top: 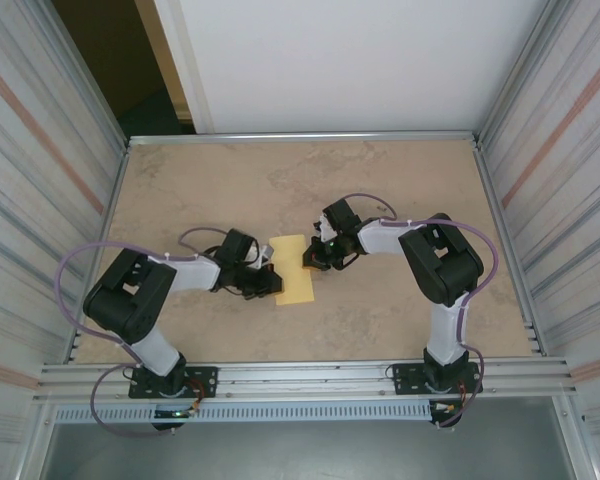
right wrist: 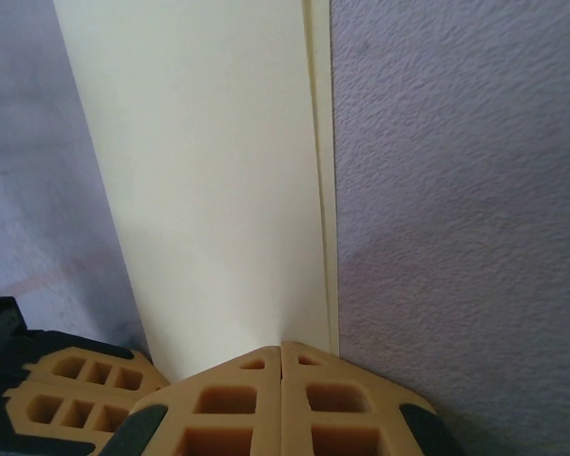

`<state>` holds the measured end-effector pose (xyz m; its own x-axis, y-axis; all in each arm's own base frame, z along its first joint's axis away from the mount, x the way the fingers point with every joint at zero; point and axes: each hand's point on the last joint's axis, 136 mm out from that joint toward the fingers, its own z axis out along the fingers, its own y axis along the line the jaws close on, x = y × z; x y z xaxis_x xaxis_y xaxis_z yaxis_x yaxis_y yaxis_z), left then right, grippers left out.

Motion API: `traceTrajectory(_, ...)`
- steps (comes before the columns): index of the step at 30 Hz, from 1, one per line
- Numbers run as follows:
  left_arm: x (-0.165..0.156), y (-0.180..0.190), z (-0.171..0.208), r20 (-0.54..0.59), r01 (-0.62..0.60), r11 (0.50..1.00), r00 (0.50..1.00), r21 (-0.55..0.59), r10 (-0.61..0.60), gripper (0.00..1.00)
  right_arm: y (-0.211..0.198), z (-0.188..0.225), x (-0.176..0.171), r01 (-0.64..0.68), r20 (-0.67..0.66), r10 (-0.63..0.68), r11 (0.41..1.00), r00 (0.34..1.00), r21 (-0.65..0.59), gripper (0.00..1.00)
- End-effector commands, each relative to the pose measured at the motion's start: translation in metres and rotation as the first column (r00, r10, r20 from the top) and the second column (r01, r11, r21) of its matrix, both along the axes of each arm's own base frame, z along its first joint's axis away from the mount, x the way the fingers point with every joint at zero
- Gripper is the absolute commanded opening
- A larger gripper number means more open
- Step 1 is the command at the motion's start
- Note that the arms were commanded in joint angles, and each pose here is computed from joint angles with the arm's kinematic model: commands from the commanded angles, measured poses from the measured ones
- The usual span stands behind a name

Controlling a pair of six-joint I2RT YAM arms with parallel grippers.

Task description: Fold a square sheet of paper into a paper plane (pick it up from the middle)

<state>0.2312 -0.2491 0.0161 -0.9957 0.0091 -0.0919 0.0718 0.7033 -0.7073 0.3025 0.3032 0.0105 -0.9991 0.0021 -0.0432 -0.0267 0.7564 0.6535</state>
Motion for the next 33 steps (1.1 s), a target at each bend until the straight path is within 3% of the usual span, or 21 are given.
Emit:
traceTrajectory(1,-0.035,0.024,-0.023,-0.058,0.033,0.995,0.998,0.094,-0.028,0.06,-0.069,-0.077,-0.025,0.063,-0.115,-0.105,0.944,0.988,-0.323,0.0)
traceTrajectory(8,-0.068,0.047,-0.024,-0.101,0.066,0.985,0.994,0.158,-0.05,0.06,-0.074,-0.079,-0.026,0.073,-0.12,-0.119,0.94,0.986,-0.335,0.0)
traceTrajectory(14,-0.043,0.031,0.018,0.021,0.028,0.997,0.999,0.078,-0.03,0.07,-0.057,-0.06,-0.018,0.069,-0.096,-0.097,0.963,0.991,-0.261,0.0)
traceTrajectory(18,-0.014,0.016,0.053,0.129,-0.011,1.0,0.992,0.007,0.01,0.09,-0.025,-0.01,0.001,0.061,-0.024,-0.064,0.991,0.998,-0.12,0.01)
traceTrajectory(21,0.005,0.01,0.064,0.164,-0.05,0.999,0.985,-0.004,0.049,0.12,-0.011,0.039,0.019,0.087,0.065,-0.087,0.996,0.994,0.002,0.1)
traceTrajectory(25,0.025,-0.001,0.068,0.166,-0.092,0.995,0.981,-0.043,0.098,0.16,-0.024,0.08,0.029,0.153,0.156,-0.163,0.986,0.974,0.071,0.27)
traceTrajectory(33,0.048,-0.003,0.047,0.111,-0.171,0.985,0.979,-0.017,0.172,0.19,-0.065,0.075,0.007,0.27,0.147,-0.271,0.963,0.951,0.028,0.47)
